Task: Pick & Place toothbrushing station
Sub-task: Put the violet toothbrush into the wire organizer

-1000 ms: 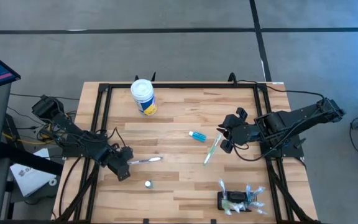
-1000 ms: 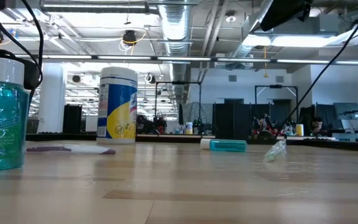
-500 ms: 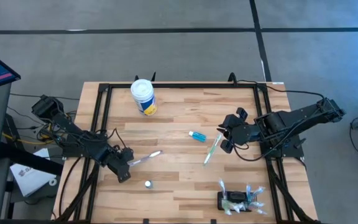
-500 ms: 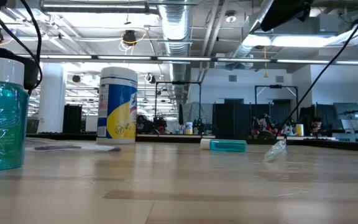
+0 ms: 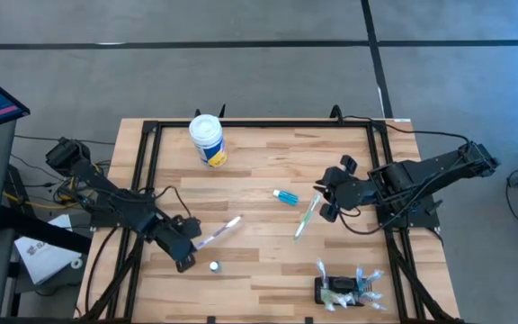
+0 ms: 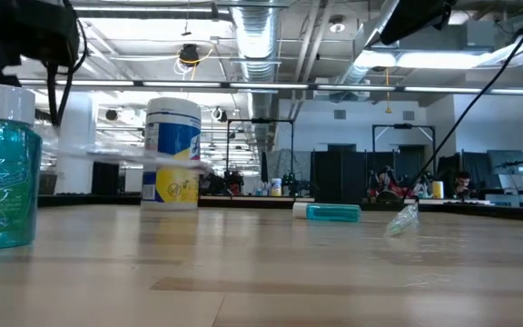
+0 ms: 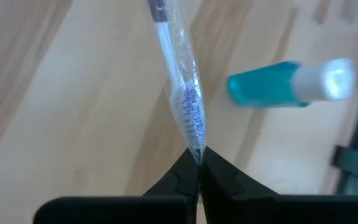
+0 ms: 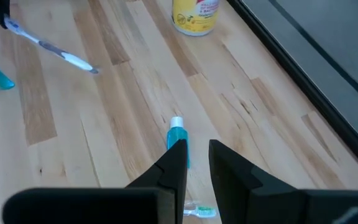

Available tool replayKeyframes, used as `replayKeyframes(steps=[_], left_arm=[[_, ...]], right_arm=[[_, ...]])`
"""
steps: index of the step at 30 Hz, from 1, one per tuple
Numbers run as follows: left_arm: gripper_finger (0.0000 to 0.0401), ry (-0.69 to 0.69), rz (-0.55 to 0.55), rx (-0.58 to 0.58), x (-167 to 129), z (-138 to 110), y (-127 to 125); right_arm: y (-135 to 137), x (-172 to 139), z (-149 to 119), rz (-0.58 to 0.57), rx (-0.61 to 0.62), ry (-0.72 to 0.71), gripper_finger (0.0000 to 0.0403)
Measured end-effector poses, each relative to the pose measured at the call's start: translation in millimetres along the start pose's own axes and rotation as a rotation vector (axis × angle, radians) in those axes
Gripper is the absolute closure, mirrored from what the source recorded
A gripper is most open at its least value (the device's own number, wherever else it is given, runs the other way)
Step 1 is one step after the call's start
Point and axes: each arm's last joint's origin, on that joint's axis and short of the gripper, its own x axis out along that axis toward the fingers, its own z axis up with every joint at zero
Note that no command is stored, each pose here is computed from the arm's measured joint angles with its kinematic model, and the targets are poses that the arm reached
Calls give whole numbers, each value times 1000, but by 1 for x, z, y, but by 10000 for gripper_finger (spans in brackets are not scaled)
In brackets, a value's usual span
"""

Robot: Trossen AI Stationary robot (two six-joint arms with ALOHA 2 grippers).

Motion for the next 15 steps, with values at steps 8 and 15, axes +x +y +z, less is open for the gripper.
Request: replayKeyframes(steps=[8, 15], left_arm=[[401, -45, -55, -55, -12, 19, -11], [401, -36, -111, -93, -16, 44, -13]], right_arm=[[10, -1, 2, 113, -92, -5, 344], [37, 22, 0, 216, -283, 29, 344]])
